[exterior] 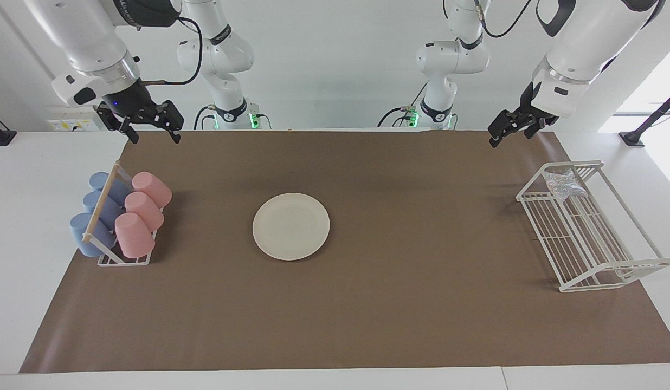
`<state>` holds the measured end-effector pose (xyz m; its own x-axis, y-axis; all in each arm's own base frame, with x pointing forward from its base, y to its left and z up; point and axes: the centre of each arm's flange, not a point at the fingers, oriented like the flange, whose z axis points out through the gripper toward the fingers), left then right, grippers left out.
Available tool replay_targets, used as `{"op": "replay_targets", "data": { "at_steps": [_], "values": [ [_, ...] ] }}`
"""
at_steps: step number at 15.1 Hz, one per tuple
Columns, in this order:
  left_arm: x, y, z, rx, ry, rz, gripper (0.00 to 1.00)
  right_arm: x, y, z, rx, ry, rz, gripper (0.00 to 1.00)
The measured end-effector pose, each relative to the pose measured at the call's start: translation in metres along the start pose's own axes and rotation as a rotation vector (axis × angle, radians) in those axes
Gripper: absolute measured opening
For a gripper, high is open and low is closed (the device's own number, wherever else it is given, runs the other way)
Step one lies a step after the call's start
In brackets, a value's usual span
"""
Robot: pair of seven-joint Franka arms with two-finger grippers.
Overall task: Wipe plate with sponge
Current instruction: 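Grasp the sponge in the rack with the left gripper while the right gripper rises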
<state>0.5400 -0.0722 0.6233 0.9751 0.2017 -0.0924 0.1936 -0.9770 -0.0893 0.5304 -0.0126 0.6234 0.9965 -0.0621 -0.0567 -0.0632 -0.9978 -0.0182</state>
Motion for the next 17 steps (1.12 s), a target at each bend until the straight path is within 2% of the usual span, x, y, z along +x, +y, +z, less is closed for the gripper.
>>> {"op": "replay_targets", "data": {
  "at_steps": [4,8,13,15,17],
  "values": [
    [0.015,-0.007,0.037,0.203,0.019,-0.001,1.00,0.000,-0.005,0.000,-0.001,0.000,0.143,1.00],
    [0.040,0.016,0.116,0.491,0.032,0.101,1.00,-0.001,-0.024,0.001,-0.003,0.000,0.275,1.00],
    [0.060,0.011,0.185,0.764,0.010,0.196,1.00,-0.005,-0.053,0.001,-0.010,-0.002,0.515,1.00],
    [0.062,0.007,0.202,0.831,0.007,0.226,1.00,-0.011,-0.077,0.002,-0.019,-0.007,0.626,1.00],
    [0.063,0.004,0.209,0.846,0.004,0.236,1.00,-0.018,-0.104,0.002,-0.024,-0.010,0.730,1.00]
  ]
}}
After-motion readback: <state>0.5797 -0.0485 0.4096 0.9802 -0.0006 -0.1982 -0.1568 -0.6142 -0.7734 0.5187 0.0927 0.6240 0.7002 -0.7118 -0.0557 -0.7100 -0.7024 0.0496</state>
